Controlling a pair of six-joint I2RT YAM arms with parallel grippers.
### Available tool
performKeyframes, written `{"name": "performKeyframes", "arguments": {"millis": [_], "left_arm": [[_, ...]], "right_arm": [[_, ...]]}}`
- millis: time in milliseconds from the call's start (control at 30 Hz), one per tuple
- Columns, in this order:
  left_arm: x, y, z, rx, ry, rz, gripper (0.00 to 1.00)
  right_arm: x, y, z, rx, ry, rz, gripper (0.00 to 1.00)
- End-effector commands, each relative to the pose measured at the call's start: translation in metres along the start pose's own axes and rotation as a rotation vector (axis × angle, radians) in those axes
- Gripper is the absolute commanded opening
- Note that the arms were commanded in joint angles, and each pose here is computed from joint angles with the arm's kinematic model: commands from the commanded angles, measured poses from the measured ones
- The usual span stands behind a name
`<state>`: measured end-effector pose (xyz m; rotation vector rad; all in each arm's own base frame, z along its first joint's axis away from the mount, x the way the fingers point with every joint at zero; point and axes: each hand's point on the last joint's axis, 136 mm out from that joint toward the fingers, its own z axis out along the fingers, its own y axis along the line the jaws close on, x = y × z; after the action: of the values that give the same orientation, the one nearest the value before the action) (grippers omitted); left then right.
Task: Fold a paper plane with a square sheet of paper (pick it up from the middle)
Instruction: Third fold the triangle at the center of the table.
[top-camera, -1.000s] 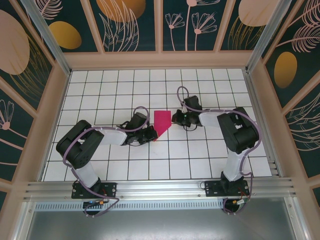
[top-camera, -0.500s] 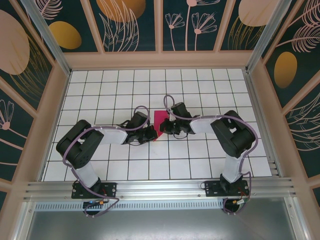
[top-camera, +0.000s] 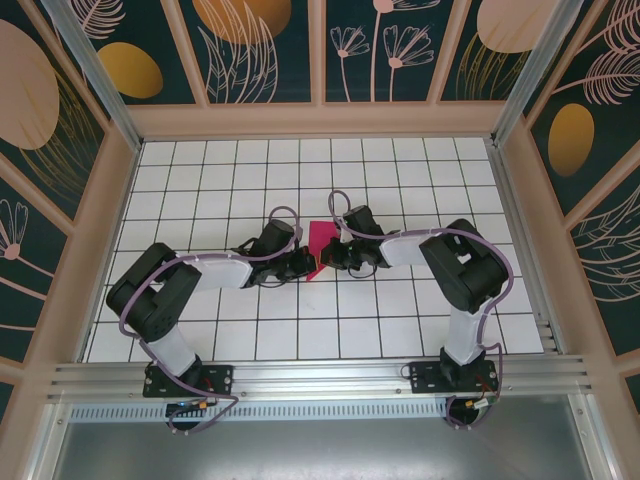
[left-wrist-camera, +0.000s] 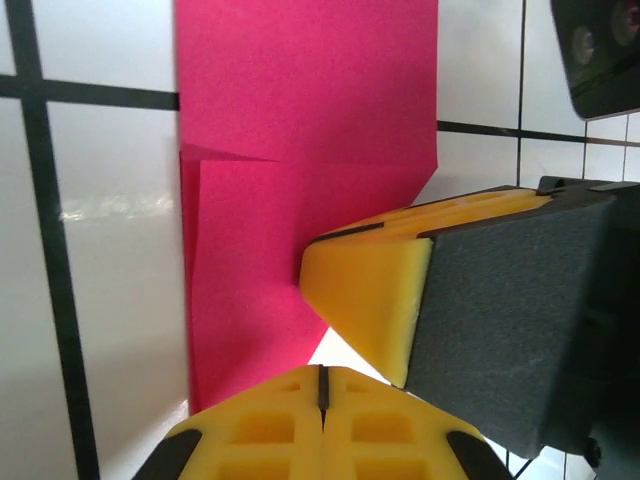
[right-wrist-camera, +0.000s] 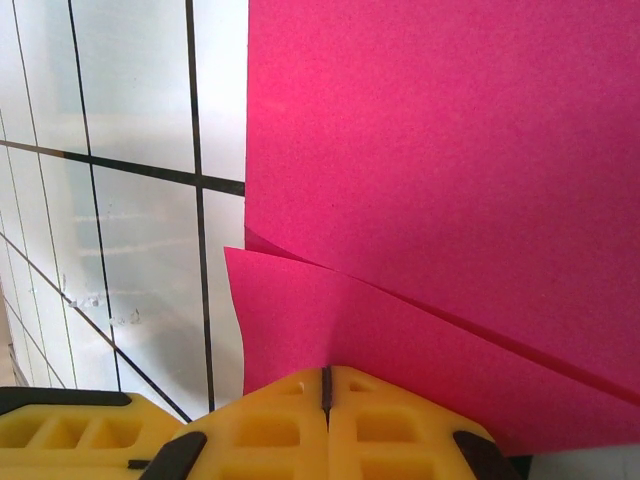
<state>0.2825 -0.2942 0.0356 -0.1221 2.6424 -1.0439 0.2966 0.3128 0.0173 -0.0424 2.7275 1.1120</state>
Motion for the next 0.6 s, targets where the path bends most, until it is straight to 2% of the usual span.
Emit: {"name": "performKeyframes", "arguments": {"millis": [0, 267, 467, 567], "left_arm": [[-0.006, -0.009, 0.002, 0.038, -0.015, 0.030, 0.05], [0.017, 0.016, 0.017, 0.014, 0.066, -0.026, 0.01], [0.043, 0.035, 0.014, -0.018, 0.144, -0.028, 0.00], [0.052, 0.048, 0.007, -0.080, 0.172, -0.001, 0.00]], "right_arm": [[0.011, -0.036, 0.009, 0.108, 0.031, 0.065, 0.00], [0.011, -0.040, 0.010, 0.123, 0.033, 0.076, 0.00], [0.013, -0.053, 0.011, 0.178, 0.036, 0.104, 0.00], [0.013, -0.056, 0.012, 0.194, 0.039, 0.112, 0.00]]}}
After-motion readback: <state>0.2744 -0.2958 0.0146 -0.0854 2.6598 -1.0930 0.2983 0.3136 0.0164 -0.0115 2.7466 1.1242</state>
